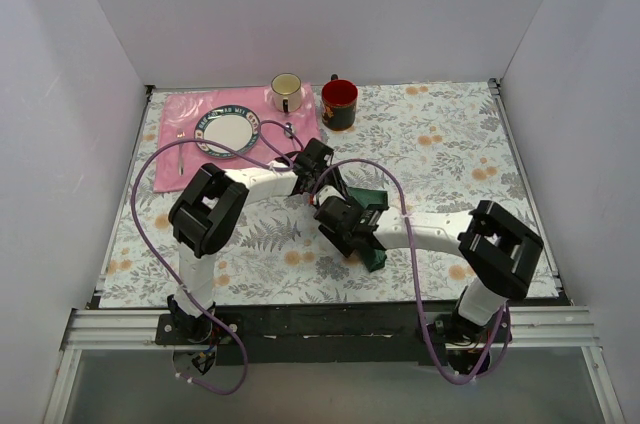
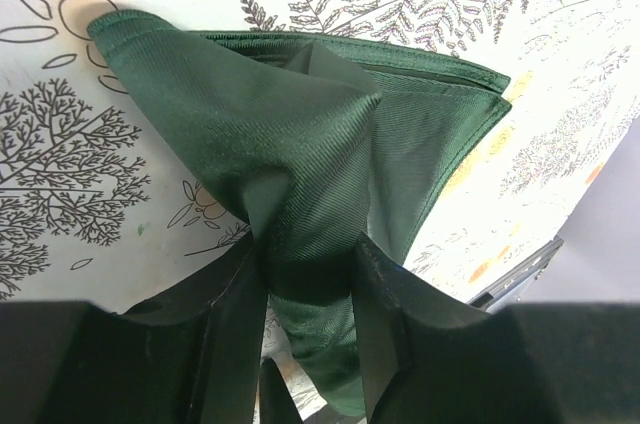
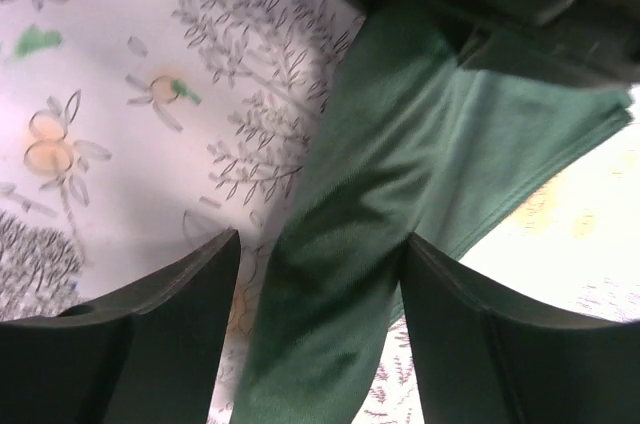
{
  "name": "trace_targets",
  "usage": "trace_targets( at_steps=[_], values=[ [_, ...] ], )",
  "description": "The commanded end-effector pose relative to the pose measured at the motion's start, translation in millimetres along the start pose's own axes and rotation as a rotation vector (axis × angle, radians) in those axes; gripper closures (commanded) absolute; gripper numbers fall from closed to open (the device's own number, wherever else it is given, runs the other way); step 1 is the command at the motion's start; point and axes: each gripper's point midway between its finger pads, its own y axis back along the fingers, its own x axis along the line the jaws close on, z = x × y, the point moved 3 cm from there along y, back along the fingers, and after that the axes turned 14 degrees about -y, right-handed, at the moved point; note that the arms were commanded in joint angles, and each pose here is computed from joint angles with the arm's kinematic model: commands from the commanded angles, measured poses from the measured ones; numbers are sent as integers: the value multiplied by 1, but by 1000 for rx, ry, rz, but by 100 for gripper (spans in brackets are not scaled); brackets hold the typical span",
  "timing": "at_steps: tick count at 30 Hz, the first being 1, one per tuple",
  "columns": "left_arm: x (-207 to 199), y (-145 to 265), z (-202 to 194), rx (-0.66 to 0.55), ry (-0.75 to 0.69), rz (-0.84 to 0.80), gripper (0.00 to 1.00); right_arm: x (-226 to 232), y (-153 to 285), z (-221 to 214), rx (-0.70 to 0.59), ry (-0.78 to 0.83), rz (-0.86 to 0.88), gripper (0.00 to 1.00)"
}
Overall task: Fold the napkin, place the utensils inside, and roll it up
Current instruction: Roll the napkin with the utensil
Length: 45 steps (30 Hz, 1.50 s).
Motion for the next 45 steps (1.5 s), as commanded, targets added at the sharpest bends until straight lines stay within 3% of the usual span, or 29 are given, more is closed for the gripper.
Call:
trace_targets(
  at_steps=[1, 4, 9, 10, 11, 12, 16, 20, 27, 34, 39, 42, 44, 45],
  values=[
    [26, -12, -20, 79, 11, 91, 73, -14, -10, 0, -5, 2, -178, 31],
    [25, -10, -19, 73, -3, 89, 73, -16, -12, -3, -3, -6, -186, 41],
    [25, -5, -15, 54, -42, 98, 73, -18, -14, -7, 2, -75, -114, 75],
    [24, -5, -13, 51, -51, 95, 70, -22, -14, -6, 0, -101, -99, 81],
    [23, -3, -11, 47, -57, 93, 68, -18, -16, -6, 8, -125, -45, 94],
    [21, -2, -8, 40, -62, 91, 65, -19, -17, -12, 22, -140, -24, 99],
    [17, 11, 4, -24, -93, 102, 37, -23, -19, -12, 29, -251, 125, 99],
    [3, 34, 22, -117, -123, 82, 28, -15, -18, -14, 67, -358, 359, 99],
    [0, 41, 25, -144, -120, 55, 25, -23, -22, -8, 100, -546, 607, 99],
    [6, 13, 12, -41, -101, 45, 23, -20, -24, -8, 133, -674, 856, 99],
    [23, -4, 8, -1, -87, 150, 27, -23, -26, -11, 142, -734, 935, 99],
    [36, -9, 6, -7, -90, 210, 43, -27, -28, -12, 147, -744, 946, 99],
    [43, -9, 6, -13, -106, 237, 59, -28, -29, -13, 150, -728, 933, 98],
    [45, -9, 5, -12, -112, 243, 62, -30, -30, -13, 154, -716, 920, 97]
  ],
)
